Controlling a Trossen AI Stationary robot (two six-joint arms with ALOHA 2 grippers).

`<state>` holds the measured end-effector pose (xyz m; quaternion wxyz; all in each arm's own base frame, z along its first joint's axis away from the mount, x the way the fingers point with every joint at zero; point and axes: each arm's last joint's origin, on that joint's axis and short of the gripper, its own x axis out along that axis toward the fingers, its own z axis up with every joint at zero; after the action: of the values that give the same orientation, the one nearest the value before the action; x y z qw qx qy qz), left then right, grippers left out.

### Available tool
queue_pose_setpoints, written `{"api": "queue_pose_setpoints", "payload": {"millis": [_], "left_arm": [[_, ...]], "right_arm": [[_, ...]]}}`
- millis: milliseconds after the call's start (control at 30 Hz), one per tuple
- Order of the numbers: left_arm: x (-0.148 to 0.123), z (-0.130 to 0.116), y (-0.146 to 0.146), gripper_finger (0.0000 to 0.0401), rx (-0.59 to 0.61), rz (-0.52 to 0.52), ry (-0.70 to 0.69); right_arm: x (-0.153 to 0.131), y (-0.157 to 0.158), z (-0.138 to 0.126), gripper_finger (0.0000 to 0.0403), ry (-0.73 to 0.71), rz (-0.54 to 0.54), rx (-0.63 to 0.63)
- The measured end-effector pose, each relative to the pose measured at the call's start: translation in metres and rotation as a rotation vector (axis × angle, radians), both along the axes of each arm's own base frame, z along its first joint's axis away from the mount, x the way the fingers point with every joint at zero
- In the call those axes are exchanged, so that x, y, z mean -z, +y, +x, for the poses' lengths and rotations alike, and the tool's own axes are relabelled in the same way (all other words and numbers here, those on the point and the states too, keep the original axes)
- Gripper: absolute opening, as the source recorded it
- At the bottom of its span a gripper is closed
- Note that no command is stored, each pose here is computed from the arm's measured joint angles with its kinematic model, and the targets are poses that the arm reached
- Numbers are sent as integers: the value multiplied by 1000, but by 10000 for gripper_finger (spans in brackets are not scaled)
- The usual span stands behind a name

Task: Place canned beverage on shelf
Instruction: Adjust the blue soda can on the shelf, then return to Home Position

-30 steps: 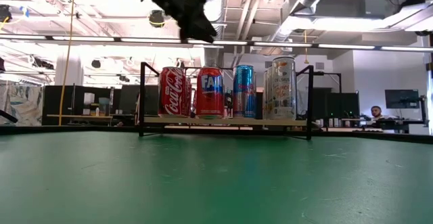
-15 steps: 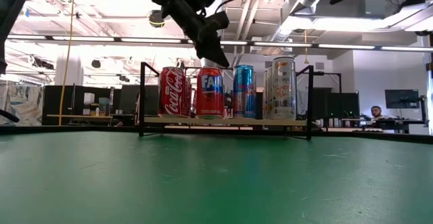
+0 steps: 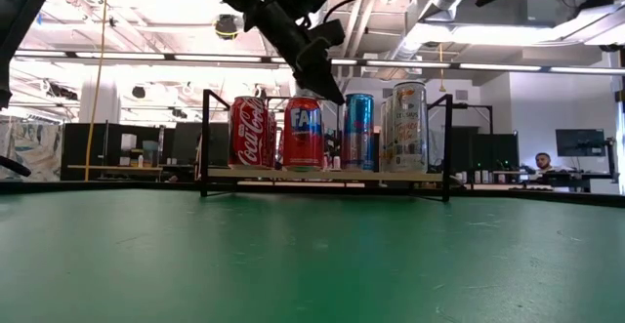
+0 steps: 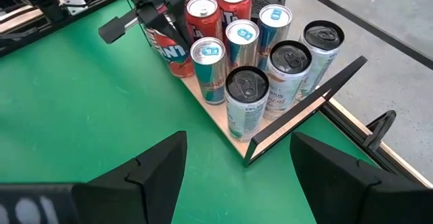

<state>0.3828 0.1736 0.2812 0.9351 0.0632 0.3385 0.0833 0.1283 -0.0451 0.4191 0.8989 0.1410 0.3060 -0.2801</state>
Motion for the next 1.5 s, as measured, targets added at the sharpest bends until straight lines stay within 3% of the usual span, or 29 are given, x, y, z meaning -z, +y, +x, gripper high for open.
{"api": "queue_pose_setpoints", "payload": {"millis": [400, 500, 567, 733, 867, 967, 1033, 1200, 1233, 1500], "left_arm": [[0, 0, 1, 0, -9, 0, -3], [-11, -7, -3, 0, -33, -26, -1], [-31, -16, -7, 0, -57, -46, -35], [-87, -50, -30, 0, -25, -191, -240], [-103, -76, -62, 0, 46, -275, -462], [-96, -94, -93, 0, 122, -324, -649], [-83, -113, -110, 0, 138, -364, -722], [-57, -180, -136, 0, 71, -373, -859], [-51, -192, -140, 0, 76, -374, -873], [8, -263, -155, 0, 92, -464, -954]], "right_arm": [[1, 0, -1, 286, 11, 7, -4], [4, 1, 1, 286, 23, 7, -49], [11, 0, 7, 286, 12, -7, -122], [45, -10, 36, 286, -196, 17, -400], [57, -16, 67, 279, -477, 29, -573], [62, -11, 93, 250, -564, 32, -657], [61, -4, 99, 206, -583, 35, -698], [63, 7, 74, 36, -582, 18, -714], [67, 9, 67, 21, -595, 2, -704], [129, 22, 32, 15, -795, 9, -447]]}}
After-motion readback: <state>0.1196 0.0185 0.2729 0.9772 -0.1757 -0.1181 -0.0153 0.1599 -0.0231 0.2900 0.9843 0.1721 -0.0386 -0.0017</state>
